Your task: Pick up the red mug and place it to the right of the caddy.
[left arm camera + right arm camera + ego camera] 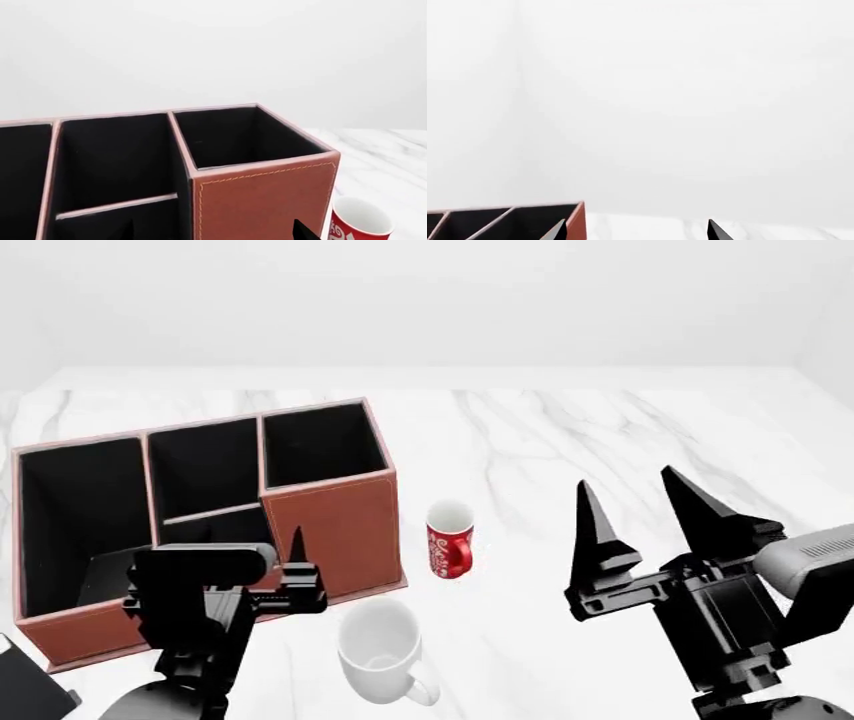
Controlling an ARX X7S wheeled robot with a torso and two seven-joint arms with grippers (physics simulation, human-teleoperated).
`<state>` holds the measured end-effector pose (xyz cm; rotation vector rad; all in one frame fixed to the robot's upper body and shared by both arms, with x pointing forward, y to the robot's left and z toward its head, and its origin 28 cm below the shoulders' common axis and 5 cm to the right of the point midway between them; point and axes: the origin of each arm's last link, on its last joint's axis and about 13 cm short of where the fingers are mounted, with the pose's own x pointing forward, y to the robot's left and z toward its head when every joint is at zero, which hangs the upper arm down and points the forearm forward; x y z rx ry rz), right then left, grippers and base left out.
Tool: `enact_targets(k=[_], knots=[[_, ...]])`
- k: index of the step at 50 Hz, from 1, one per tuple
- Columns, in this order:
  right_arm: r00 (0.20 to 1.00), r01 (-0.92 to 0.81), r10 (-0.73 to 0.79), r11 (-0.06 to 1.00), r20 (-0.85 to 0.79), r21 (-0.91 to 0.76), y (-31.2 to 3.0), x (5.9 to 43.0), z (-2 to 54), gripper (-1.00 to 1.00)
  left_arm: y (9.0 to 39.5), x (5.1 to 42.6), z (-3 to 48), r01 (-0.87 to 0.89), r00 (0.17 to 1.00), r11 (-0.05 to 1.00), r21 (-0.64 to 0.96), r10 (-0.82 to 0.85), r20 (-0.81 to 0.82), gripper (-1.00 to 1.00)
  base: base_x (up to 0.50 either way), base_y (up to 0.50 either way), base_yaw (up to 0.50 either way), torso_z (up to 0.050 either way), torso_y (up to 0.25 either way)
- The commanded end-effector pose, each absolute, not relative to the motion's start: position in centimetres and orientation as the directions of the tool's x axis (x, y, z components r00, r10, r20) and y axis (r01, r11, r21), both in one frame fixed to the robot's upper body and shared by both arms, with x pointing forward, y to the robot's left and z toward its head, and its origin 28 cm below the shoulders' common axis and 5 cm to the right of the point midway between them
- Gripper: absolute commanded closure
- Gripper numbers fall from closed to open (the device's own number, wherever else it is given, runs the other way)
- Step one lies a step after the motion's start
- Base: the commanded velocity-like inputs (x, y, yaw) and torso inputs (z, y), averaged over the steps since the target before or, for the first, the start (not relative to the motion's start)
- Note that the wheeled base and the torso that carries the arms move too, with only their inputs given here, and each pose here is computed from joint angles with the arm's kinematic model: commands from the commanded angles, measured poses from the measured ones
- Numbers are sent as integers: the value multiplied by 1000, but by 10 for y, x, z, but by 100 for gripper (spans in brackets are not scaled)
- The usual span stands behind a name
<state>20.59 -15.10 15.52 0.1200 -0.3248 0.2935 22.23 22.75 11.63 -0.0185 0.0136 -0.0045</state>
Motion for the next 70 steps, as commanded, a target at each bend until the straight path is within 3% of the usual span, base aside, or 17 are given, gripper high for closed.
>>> enact_targets(k=[1,34,49,61,70], knots=[[890,-317,272,946,365,68,-152,197,163,-100,228,223,116,2,1000,1000,-19,-3,-15,-100,0,0,0,0,0],[826,-369,289,926,485,76,-153,167,187,-100,227,223,114,1,1000,1000,-18,-2,-18,-100,0,0,0,0,0],[841,-357,281,930,462,84,-148,186,182,-100,226,224,114,8,1000,1000,-15,-8,-18,-100,0,0,0,0,0],[819,-355,288,934,496,45,-126,210,210,-100,203,218,186,69,981,996,49,-77,179,-100,0,0,0,0,0],[817,-361,293,931,496,45,-126,210,209,-100,201,216,189,72,977,996,52,-81,197,-100,0,0,0,0,0]])
